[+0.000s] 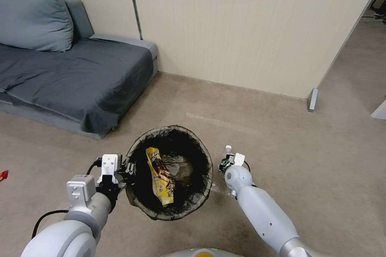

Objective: Pick up the trash bin, then pick up the garbage from the floor and place it into the trash bin.

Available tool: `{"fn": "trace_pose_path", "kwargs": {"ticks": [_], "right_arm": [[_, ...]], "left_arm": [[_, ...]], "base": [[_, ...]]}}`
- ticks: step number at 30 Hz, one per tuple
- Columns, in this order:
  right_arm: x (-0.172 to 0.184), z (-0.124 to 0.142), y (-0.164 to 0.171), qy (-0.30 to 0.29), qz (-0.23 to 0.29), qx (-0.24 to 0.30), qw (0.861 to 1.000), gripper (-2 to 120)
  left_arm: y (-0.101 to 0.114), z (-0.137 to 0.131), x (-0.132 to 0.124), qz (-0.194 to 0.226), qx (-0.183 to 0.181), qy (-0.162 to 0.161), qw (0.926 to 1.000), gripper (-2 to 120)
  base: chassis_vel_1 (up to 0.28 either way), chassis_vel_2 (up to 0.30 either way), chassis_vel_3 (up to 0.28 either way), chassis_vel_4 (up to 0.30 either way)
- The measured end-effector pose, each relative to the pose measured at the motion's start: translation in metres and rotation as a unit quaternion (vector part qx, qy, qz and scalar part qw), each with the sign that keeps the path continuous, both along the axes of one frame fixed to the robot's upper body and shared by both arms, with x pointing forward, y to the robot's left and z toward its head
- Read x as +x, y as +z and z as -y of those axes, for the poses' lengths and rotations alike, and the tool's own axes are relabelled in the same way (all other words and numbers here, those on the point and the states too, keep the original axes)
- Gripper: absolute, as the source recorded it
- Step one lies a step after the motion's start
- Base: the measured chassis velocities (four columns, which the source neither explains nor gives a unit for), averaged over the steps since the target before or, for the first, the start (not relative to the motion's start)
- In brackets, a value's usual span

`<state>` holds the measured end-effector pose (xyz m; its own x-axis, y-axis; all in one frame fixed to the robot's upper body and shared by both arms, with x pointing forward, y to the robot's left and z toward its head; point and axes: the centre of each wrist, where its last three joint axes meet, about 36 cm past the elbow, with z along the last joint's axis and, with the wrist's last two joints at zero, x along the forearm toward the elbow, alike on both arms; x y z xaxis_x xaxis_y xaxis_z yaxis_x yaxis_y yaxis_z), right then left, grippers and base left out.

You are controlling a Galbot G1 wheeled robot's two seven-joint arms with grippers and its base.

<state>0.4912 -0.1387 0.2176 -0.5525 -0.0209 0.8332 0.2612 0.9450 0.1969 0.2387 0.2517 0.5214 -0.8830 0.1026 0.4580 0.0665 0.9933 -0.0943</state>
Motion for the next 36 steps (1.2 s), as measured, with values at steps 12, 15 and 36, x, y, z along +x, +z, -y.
{"fn": "trace_pose_path", "kwargs": {"ticks": [12, 15, 36], "right_arm": [[-0.012, 0.021, 0.068, 0.093, 0.158, -0.048, 0.982, 22], [-0.015, 0.037, 0.128, 0.112, 0.226, -0.044, 0.967, 22], [-0.129, 0.047, 0.353, 0.345, 0.421, 0.075, 0.836, 22]], "left_arm": [[0.000, -0.001, 0.000, 0.001, 0.000, 0.000, 1.0000, 1], [0.000, -0.001, 0.000, 0.001, -0.001, 0.000, 1.0000, 1], [0.000, 0.000, 0.000, -0.001, 0.001, -0.001, 1.0000, 1]], "base": [[0.000, 0.000, 0.000, 0.000], [0.000, 0.000, 0.000, 0.000], [0.000, 0.000, 0.000, 0.000]]}}
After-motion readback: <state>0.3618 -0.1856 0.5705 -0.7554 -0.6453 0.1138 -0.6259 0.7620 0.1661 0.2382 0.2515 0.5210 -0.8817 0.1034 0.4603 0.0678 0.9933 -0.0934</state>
